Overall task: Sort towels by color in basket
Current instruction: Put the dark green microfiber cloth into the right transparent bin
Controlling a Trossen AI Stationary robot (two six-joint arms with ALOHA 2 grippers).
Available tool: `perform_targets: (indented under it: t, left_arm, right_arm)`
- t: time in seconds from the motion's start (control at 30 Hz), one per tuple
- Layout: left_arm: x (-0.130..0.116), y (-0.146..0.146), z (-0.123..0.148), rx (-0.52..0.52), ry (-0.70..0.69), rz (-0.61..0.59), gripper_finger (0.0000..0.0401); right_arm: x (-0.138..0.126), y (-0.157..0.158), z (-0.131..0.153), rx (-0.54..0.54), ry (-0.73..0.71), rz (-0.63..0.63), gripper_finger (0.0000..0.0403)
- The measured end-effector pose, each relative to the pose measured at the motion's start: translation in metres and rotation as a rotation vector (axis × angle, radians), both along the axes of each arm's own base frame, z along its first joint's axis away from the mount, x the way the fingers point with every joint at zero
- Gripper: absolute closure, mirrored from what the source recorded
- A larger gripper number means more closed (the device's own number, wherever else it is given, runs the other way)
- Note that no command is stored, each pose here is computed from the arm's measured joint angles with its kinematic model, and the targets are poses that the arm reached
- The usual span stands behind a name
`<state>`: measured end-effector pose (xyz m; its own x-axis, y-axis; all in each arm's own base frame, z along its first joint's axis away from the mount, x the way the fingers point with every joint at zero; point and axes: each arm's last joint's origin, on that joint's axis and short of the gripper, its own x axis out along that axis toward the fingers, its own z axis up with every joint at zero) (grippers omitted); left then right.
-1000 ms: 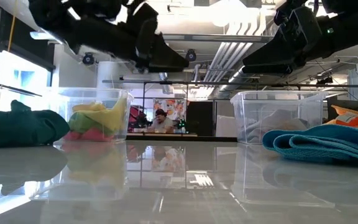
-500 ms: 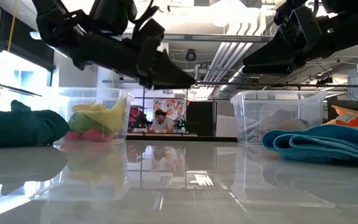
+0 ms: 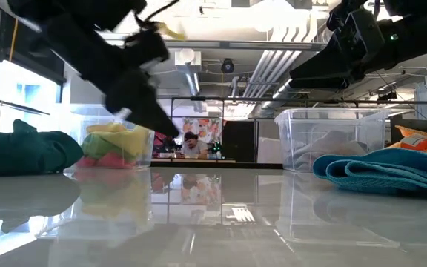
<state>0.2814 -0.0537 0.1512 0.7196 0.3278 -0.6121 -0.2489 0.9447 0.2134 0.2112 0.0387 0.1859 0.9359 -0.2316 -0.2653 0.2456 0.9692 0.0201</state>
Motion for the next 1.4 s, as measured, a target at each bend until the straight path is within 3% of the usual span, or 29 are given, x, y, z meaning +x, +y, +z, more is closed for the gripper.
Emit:
perform_targets:
  t: [0.17,0.4,0.53,0.67,0.93,1.13,1.3,1.4]
  left_arm:
    - [-0.038,-0.005,0.014,-0.128,0.111,0.184,0.019]
    - [-0.092,0.005,0.021,-0.254,0.238,0.647,0.019]
    - [-0.106,0.011,0.02,-0.272,0.242,0.877,0.019]
    - [-0.111,0.015,0.016,-0.306,0.254,0.983,0.019]
    - [-0.121,0.024,-0.025,-0.428,0.257,0.954,0.0206]
    - [-0.117,0.023,-0.028,-0.428,0.215,0.887,0.0288]
    - [-0.097,0.019,-0.024,-0.425,0.104,0.701,0.0378]
    - [-0.079,0.017,-0.016,-0.414,-0.027,0.536,0.0389]
  right_arm:
    - [0.0,0.0,0.0,-0.001,-0.001,0.0,0.0194]
    - [0.0,0.0,0.0,-0.001,-0.003,0.001,0.0194]
    - [0.0,0.0,0.0,-0.002,-0.003,-0.001,0.0194]
    - [0.0,0.0,0.0,-0.002,0.0,-0.001,0.0194]
    - [0.0,0.0,0.0,-0.002,0.002,-0.003,0.0194]
    - [0.0,0.0,0.0,0.006,0.003,-0.006,0.0194]
    - [0.0,0.0,-0.002,0.013,0.012,-0.01,0.0194]
    - [0.0,0.0,-0.001,0.014,0.01,-0.01,0.0194]
